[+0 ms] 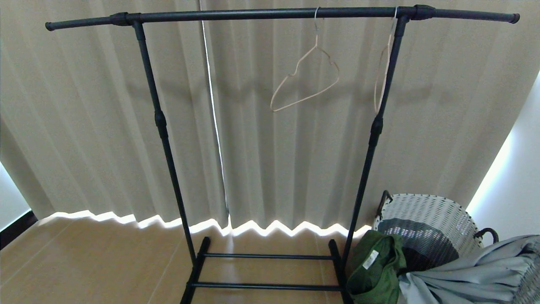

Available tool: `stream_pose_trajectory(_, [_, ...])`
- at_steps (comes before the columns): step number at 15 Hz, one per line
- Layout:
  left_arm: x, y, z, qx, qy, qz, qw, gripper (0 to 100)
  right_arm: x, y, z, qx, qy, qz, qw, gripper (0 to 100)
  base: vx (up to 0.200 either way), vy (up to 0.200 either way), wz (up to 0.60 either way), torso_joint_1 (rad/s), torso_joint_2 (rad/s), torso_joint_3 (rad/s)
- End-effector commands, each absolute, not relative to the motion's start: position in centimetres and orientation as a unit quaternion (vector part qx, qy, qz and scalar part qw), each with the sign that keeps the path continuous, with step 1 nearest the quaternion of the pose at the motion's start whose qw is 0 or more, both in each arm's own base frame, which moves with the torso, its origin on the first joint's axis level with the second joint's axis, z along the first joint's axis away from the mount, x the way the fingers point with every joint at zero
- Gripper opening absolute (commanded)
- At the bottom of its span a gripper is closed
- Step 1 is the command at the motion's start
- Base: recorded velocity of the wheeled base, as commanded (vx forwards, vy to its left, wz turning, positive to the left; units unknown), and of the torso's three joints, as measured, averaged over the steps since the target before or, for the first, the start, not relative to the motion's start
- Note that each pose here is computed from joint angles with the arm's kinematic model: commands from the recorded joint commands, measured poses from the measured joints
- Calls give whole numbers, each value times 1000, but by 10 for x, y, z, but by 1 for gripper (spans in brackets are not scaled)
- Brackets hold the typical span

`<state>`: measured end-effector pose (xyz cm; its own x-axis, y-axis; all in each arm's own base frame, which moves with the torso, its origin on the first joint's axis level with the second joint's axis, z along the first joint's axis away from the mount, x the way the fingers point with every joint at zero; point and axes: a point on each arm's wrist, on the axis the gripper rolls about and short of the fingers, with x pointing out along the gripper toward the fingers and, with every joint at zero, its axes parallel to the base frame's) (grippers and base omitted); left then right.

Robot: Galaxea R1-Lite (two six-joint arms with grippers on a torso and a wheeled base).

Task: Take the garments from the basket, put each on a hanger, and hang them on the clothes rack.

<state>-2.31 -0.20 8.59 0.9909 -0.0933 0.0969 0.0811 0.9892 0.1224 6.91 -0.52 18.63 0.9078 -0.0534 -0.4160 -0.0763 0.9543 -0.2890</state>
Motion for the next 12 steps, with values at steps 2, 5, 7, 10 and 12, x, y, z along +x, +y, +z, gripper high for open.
stream_pose_trajectory(2, [-27, -5, 101, 66, -78, -126, 987, 100, 78, 0, 195, -150, 208, 43, 966, 0, 0, 0, 0, 0, 0, 0])
stream_pose_trajectory(5, [-1, -9, 155, 57, -16, -217, 974, 100, 97, 14, 222, -97, 186, 96, 973, 0, 0, 0, 0, 0, 0, 0])
stream_pose_trajectory(7, [37, -12, 185, 45, 31, -258, 965, 100, 109, 28, 237, -51, 181, 138, 973, 0, 0, 0, 0, 0, 0, 0])
stream_pose_trajectory(10, [93, -28, 212, 41, 56, -319, 945, 100, 121, 46, 253, -34, 172, 185, 967, 0, 0, 0, 0, 0, 0, 0])
stream_pose_trajectory(12, [119, -53, 218, 49, 70, -361, 928, 100, 125, 55, 263, -35, 155, 212, 964, 0, 0, 0, 0, 0, 0, 0])
